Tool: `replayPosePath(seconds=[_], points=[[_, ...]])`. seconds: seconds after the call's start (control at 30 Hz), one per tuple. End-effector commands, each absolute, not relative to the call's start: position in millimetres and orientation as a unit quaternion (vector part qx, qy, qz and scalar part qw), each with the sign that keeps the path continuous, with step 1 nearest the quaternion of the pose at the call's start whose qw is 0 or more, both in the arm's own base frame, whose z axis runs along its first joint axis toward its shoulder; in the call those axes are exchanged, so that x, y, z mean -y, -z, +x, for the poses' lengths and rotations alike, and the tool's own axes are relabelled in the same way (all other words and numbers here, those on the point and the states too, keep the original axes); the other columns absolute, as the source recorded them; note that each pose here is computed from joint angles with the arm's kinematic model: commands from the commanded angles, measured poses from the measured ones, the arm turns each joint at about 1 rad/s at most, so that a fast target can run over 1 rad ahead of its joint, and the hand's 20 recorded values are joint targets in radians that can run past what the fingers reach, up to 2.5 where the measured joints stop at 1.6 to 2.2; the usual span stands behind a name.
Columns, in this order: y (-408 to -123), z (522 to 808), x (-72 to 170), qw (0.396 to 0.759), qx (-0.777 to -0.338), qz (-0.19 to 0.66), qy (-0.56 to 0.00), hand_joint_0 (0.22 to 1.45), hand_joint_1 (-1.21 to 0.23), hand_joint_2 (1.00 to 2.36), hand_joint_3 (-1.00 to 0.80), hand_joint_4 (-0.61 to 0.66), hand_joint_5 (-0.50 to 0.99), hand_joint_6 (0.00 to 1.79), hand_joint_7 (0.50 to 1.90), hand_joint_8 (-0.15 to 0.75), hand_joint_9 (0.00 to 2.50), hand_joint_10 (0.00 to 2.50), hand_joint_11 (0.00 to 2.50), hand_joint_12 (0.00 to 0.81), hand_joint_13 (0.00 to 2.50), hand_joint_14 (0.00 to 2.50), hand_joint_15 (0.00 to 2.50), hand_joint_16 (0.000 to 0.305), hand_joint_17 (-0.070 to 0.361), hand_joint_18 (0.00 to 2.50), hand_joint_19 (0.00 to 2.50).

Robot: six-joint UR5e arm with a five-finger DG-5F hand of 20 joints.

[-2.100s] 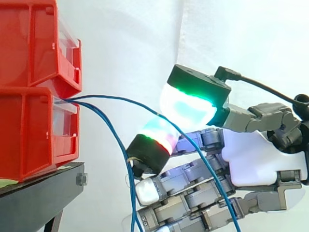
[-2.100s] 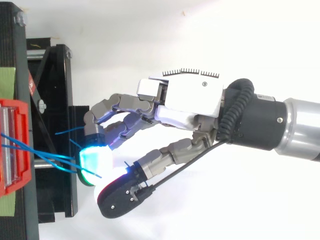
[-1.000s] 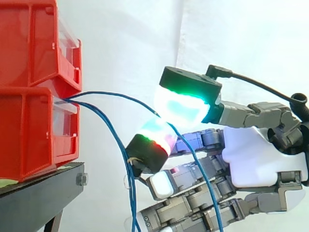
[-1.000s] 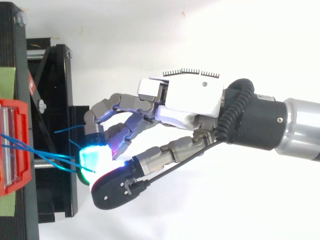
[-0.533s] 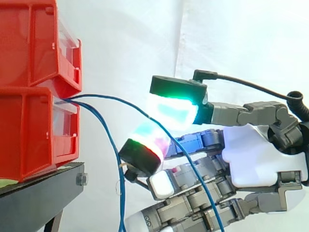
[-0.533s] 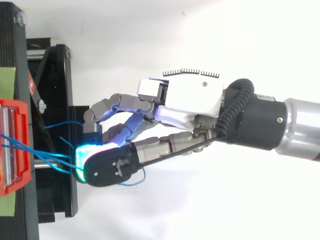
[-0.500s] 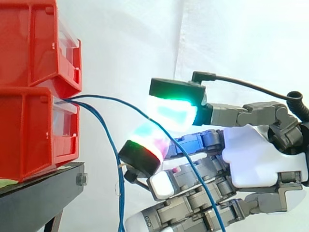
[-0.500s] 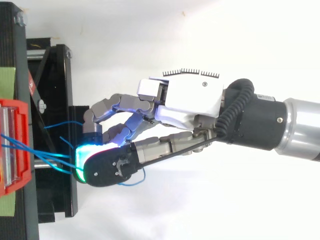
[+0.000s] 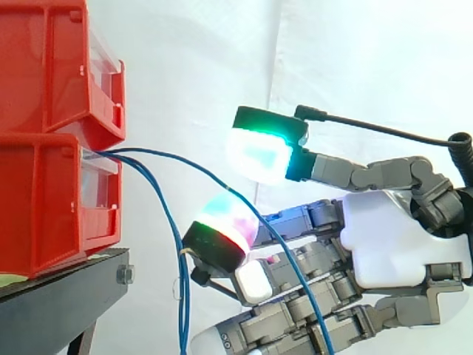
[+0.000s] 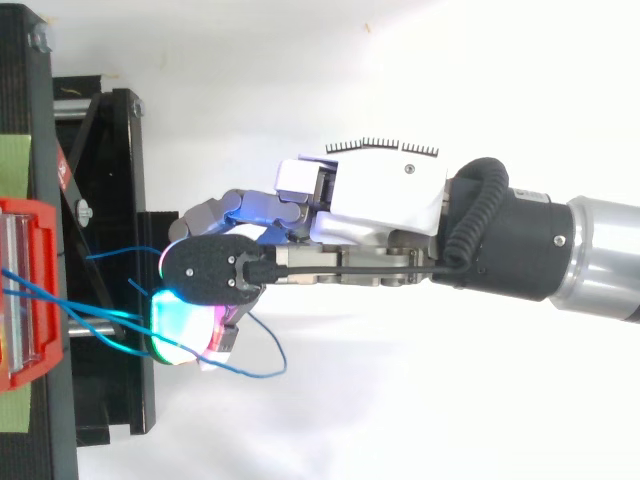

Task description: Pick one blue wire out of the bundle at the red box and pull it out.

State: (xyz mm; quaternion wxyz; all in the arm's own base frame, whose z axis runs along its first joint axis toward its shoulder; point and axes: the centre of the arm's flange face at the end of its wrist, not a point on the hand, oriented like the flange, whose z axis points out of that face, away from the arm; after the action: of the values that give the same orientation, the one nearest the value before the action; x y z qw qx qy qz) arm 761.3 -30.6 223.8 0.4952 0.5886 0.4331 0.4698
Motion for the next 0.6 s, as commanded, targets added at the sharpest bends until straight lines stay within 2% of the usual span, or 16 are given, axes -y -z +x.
replayPosePath(seconds=[0.0, 0.1, 0.17, 0.27, 0.5, 0.57], points=[[-222.8, 760.7, 30.7, 0.495, -0.434, 0.589, -0.469, 0.44, -0.19, 1.0, -0.5, 0.18, -0.04, 0.68, 1.14, 0.341, 1.0, 0.01, 0.45, 0.471, 0.57, 0.01, 0.3, 0.07, 0.156, 0.45, 0.38], [-222.8, 760.7, 30.7, 0.495, -0.434, 0.589, -0.469, 0.42, -0.26, 1.0, -0.5, 0.17, -0.03, 0.71, 1.09, 0.355, 1.01, 0.01, 0.45, 0.482, 0.58, 0.01, 0.29, 0.072, 0.162, 0.46, 0.37], [-222.8, 760.7, 30.7, 0.495, -0.434, 0.589, -0.469, 0.38, -0.44, 1.0, -0.5, 0.2, -0.02, 0.74, 1.02, 0.367, 1.01, 0.01, 0.43, 0.497, 0.59, 0.01, 0.28, 0.076, 0.17, 0.49, 0.34], [-222.8, 760.7, 30.7, 0.495, -0.434, 0.589, -0.469, 0.36, -0.6, 1.0, -0.5, 0.22, -0.01, 0.76, 0.99, 0.376, 1.0, 0.01, 0.4, 0.501, 0.59, 0.01, 0.27, 0.077, 0.173, 0.49, 0.31], [-222.3, 760.5, 30.8, 0.495, -0.434, 0.589, -0.469, 0.34, -0.8, 1.0, -0.5, 0.19, -0.02, 0.78, 0.97, 0.365, 0.92, 0.01, 0.4, 0.502, 0.54, 0.01, 0.26, 0.077, 0.174, 0.49, 0.27], [-222.4, 760.6, 30.9, 0.495, -0.433, 0.589, -0.469, 0.39, -0.87, 1.0, -0.5, 0.15, -0.04, 0.8, 1.01, 0.344, 0.87, 0.01, 0.41, 0.478, 0.52, 0.01, 0.25, 0.072, 0.162, 0.47, 0.26]])
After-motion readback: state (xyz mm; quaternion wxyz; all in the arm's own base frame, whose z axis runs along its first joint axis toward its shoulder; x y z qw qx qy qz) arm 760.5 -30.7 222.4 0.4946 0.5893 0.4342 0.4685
